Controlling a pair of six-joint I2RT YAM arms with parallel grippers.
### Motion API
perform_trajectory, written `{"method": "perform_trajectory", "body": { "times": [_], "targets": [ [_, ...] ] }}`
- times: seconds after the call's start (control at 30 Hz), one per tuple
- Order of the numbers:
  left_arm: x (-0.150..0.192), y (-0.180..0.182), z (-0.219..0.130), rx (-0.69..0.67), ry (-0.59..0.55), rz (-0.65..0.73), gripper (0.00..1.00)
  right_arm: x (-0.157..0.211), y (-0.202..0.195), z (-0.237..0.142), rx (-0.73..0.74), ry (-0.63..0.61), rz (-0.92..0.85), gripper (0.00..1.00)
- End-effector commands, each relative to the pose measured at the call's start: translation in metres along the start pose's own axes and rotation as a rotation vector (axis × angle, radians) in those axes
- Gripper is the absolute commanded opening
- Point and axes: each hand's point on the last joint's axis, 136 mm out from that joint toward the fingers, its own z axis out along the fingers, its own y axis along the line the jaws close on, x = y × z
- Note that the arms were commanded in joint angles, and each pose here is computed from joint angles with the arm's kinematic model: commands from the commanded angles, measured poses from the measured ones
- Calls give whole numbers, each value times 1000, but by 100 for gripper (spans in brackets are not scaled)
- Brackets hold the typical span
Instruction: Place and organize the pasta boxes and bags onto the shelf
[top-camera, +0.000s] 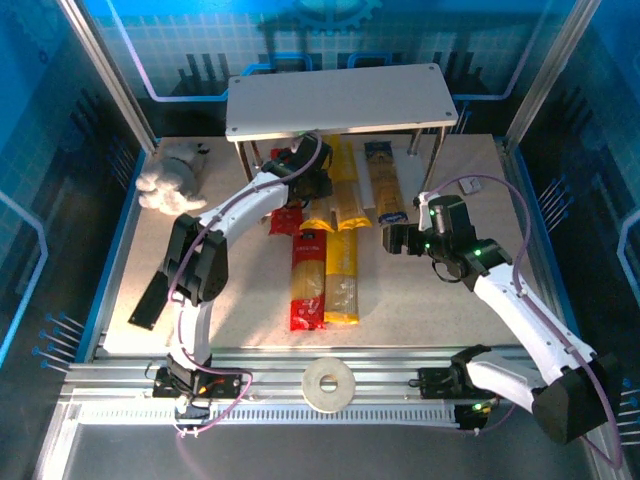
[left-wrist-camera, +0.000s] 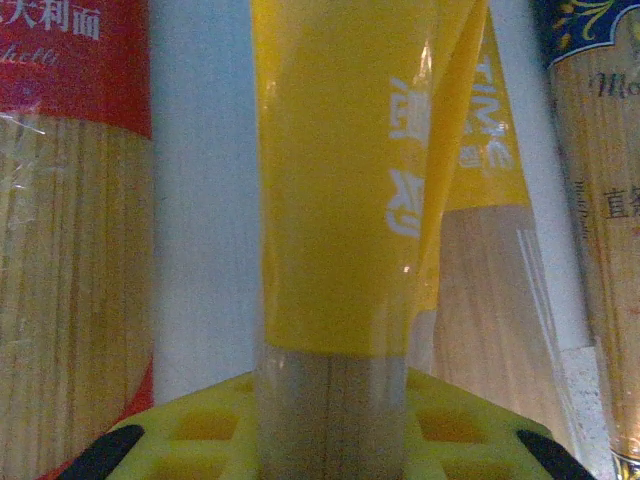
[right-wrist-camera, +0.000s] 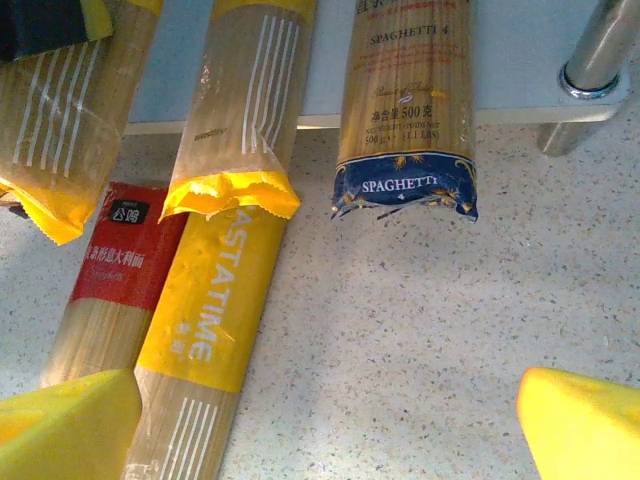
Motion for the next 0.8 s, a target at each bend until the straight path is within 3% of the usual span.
{"method": "perform_trajectory", "body": {
  "times": [0.0,0.4,0.77],
  "targets": [
    [-48,0,-10,17,-138,-67,16,2,-2,2,-6,13,1,97],
    [-46,8,3,-44,-224,-120,16,5,-2,5,-13,30,3,97],
    [-30,9,31,-60,-163,-138,21,4,-3,3,-6,30,-2,97]
  ]
}}
